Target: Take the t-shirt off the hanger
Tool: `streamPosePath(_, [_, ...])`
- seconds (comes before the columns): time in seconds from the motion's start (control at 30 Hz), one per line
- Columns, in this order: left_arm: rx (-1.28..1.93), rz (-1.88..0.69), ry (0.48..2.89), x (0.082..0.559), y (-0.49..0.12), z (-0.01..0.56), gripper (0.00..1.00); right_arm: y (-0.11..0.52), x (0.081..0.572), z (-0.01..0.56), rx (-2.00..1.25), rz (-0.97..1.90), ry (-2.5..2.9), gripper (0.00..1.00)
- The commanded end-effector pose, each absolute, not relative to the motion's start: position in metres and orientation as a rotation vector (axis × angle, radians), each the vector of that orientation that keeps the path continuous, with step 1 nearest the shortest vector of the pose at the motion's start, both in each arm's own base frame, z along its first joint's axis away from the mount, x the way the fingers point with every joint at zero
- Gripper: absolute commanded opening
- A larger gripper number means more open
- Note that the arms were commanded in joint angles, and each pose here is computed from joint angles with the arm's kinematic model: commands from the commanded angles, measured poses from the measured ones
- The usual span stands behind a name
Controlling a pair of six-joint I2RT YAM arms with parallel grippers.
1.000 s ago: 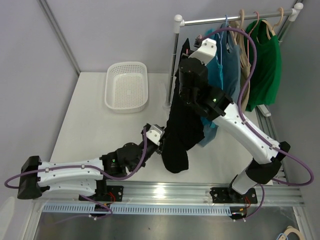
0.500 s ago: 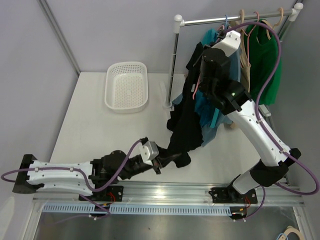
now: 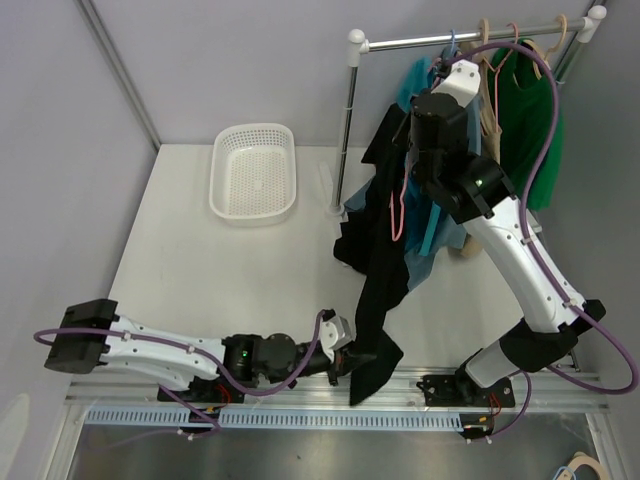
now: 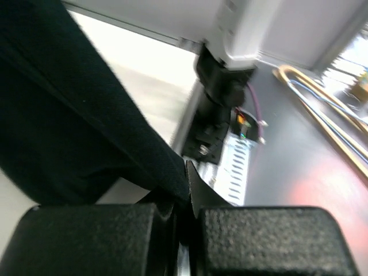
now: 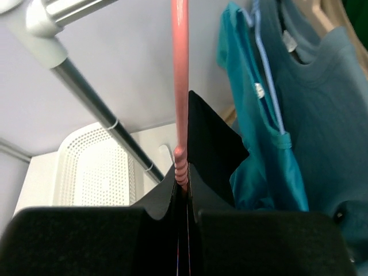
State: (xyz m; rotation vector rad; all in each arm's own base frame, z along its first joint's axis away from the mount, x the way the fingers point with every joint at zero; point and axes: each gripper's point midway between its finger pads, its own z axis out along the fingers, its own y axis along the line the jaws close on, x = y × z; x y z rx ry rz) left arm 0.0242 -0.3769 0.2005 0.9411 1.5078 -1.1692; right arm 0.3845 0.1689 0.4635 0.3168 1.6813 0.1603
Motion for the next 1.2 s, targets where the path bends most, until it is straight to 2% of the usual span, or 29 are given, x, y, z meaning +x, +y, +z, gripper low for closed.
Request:
streamPosePath(0.0, [0.786,-1.05,1.577,0.055,-0.373,0.223,0.01,0.17,0.36,0.513,0.315,0.302,1.577,0.0])
streamPosePath(0.03, [0.719,-1.044,1.601,0.069,-0.371,0.235,0.01,0.174,0.354,0.51,0.287,0.314,1.594,0.0])
streamPosePath(0.07, [0.628,-0.995,1.652,0.103,-0.361,0.236,0.01,0.18,0.348,0.501,0.248,0.333,1.624,0.0])
streamPosePath(0.2, [0.418,-0.981,1.733,0.173,-0.33,0.268,0.01,0.196,0.309,0.485,0.071,0.568,1.745,0.0])
streamPosePath(0.23, [0.383,-0.966,1.714,0.183,-0.325,0.282,0.01,0.201,0.293,0.486,0.022,0.643,1.761,0.0])
streamPosePath(0.33, [0.356,-0.897,1.596,0.198,-0.308,0.315,0.01,0.192,0.268,0.47,-0.045,0.634,1.824,0.0])
streamPosePath(0.4, [0.322,-0.884,1.563,0.202,-0.301,0.329,0.01,0.186,0.263,0.451,-0.059,0.599,1.852,0.0])
streamPosePath(0.5, [0.334,-0.878,1.557,0.202,-0.301,0.343,0.01,0.161,0.256,0.456,-0.033,0.532,1.782,0.0])
streamPosePath(0.67, [0.387,-0.915,1.474,0.19,-0.296,0.402,0.01,0.147,0.271,0.46,-0.054,0.428,1.699,0.0])
streamPosePath(0.73, [0.32,-0.902,1.433,0.195,-0.278,0.437,0.01,0.151,0.283,0.474,-0.054,0.425,1.619,0.0])
streamPosePath(0.77, [0.29,-0.891,1.464,0.2,-0.271,0.437,0.01,0.156,0.292,0.478,-0.066,0.419,1.576,0.0])
streamPosePath(0.8, [0.234,-0.927,1.423,0.202,-0.26,0.467,0.01,0.16,0.296,0.48,-0.083,0.423,1.562,0.0])
streamPosePath(0.87, [0.2,-0.93,1.42,0.218,-0.252,0.477,0.01,0.162,0.308,0.487,-0.102,0.413,1.526,0.0])
streamPosePath(0.9, [0.17,-0.93,1.382,0.218,-0.239,0.509,0.01,0.172,0.32,0.486,-0.134,0.425,1.52,0.0])
streamPosePath(0.97, [0.165,-0.838,1.414,0.246,-0.236,0.51,0.01,0.169,0.335,0.495,-0.128,0.421,1.498,0.0])
streamPosePath(1.0, [0.143,-0.829,1.358,0.244,-0.224,0.545,0.01,0.171,0.342,0.498,-0.131,0.428,1.491,0.0])
streamPosePath(1.07, [0.163,-0.749,1.38,0.27,-0.223,0.544,0.01,0.174,0.365,0.493,-0.145,0.42,1.497,0.0])
streamPosePath(1.1, [0.148,-0.759,1.31,0.266,-0.211,0.579,0.01,0.174,0.37,0.503,-0.139,0.426,1.478,0.0])
streamPosePath(1.17, [0.138,-0.753,1.305,0.283,-0.201,0.589,0.01,0.18,0.388,0.498,-0.154,0.428,1.487,0.0])
